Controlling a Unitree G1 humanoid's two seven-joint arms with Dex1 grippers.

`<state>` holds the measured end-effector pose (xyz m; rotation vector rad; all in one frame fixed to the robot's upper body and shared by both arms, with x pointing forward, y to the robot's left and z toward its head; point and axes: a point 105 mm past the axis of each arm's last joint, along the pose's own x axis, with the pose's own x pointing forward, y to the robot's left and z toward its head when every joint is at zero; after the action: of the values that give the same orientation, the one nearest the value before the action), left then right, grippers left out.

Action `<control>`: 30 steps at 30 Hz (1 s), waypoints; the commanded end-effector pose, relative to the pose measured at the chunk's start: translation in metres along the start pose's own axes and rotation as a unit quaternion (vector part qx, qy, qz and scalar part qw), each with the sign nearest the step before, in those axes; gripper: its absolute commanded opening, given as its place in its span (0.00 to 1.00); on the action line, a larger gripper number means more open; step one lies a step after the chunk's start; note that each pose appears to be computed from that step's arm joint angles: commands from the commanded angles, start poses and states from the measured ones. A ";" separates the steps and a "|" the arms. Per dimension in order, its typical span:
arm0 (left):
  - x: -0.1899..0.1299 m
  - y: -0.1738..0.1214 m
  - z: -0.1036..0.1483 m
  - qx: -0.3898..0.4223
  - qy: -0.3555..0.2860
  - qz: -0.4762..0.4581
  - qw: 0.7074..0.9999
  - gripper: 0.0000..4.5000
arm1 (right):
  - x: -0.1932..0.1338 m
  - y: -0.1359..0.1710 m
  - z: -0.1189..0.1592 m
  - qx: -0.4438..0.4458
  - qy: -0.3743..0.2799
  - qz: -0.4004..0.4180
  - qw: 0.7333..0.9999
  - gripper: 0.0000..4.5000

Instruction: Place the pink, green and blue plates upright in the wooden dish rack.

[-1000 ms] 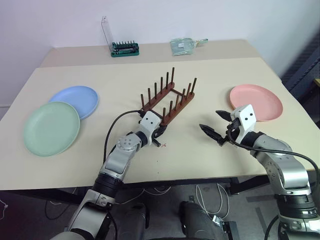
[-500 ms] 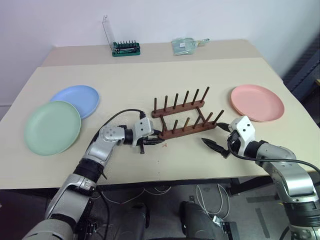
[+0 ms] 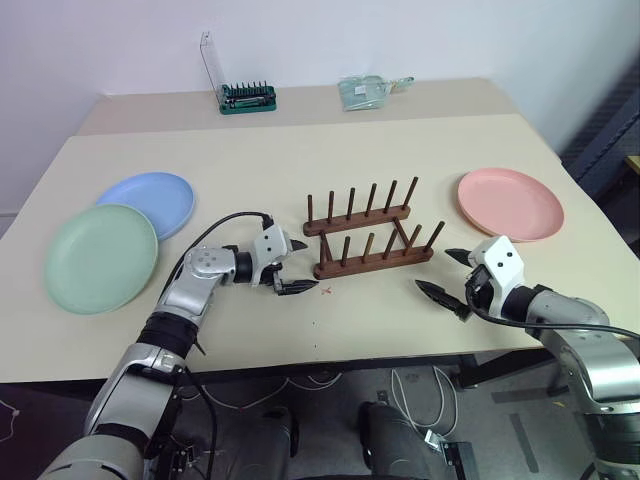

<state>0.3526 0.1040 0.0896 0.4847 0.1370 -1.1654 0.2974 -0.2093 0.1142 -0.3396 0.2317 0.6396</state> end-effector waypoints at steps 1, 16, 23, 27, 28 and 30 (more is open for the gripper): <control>-0.023 -0.013 -0.009 -0.039 0.014 -0.003 0.999 0.79 | -0.003 0.004 0.003 -0.024 0.008 0.015 1.000 0.81; 0.034 -0.060 0.019 -0.077 -0.004 -0.006 0.997 0.09 | 0.025 -0.005 -0.014 -0.094 0.075 -0.007 0.993 0.01; 0.037 -0.026 0.003 -0.095 0.023 0.117 0.988 0.09 | 0.047 -0.014 -0.007 -0.120 0.064 -0.024 0.990 0.01; 0.034 -0.001 -0.005 -0.107 0.030 0.194 0.975 0.09 | 0.061 -0.030 0.003 -0.138 0.052 -0.052 0.988 0.01; 0.034 0.003 -0.006 -0.109 0.031 0.203 0.973 0.09 | 0.064 -0.032 0.005 -0.141 0.047 -0.056 0.987 0.01; 0.034 0.010 -0.008 -0.111 0.031 0.224 0.968 0.09 | 0.070 -0.037 0.010 -0.150 0.040 -0.065 0.986 0.01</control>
<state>0.3681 0.0666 0.0820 0.3184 0.1656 -0.7684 0.3684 -0.2008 0.0976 -0.6394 0.2517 0.5401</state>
